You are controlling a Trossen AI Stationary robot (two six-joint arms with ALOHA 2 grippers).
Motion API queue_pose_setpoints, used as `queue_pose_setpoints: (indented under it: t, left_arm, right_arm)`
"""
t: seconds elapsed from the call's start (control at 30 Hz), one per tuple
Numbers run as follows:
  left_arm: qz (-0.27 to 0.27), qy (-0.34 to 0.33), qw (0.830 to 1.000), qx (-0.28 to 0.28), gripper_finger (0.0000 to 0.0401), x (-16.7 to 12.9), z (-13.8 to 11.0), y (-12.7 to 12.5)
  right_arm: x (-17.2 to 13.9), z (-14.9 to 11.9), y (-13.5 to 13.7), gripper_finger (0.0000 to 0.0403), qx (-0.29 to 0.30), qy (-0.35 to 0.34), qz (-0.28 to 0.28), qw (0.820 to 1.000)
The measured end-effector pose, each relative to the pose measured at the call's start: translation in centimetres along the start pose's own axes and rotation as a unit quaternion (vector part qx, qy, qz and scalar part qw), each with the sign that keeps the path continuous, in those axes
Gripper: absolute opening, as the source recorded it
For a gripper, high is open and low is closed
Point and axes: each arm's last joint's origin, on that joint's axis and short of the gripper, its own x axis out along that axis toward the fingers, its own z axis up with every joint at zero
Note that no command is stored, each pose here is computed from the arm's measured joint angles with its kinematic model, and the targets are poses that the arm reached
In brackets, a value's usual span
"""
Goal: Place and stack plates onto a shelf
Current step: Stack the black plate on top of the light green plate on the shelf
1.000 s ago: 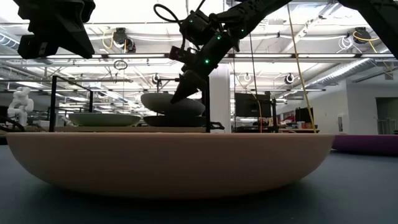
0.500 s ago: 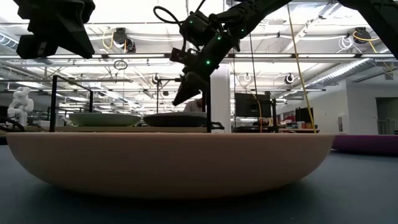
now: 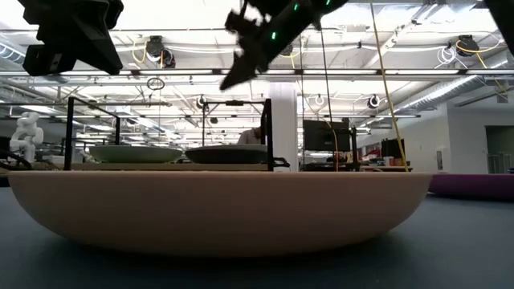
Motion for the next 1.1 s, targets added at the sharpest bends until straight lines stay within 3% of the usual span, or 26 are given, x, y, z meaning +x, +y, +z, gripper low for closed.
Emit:
queue_pose_setpoints:
  t: [0.23,0.43,0.7,0.9,1.1]
  left_arm:
    - [-0.014,0.033,0.999,0.017,0.0037,0.0,-0.2,-0.2]
    - [-0.077,0.131,0.988,0.032,0.0046,-0.4,-1.2,-1.1]
    - [-0.109,0.194,0.973,0.065,0.0129,-1.6,-3.5,-1.5]
    - [-0.184,0.228,0.95,0.112,0.0202,-2.6,-6.0,-3.0]
    - [-0.174,0.315,0.917,0.173,0.022,-1.6,-10.3,-3.3]
  right_arm:
    - [-6.2,1.8,1.3,0.0075,0.102,-0.01,0.021,0.995]
    - [-10.9,2.0,2.9,0.0075,0.153,0.018,0.048,0.987]
    - [-15.5,1.3,5.0,0.0075,0.202,0.067,0.077,0.974]
    - [-17.2,0.9,6.6,0.0075,0.198,0.094,0.096,0.971]
    - [-18.9,0.4,8.2,0.0075,0.206,0.125,0.113,0.964]
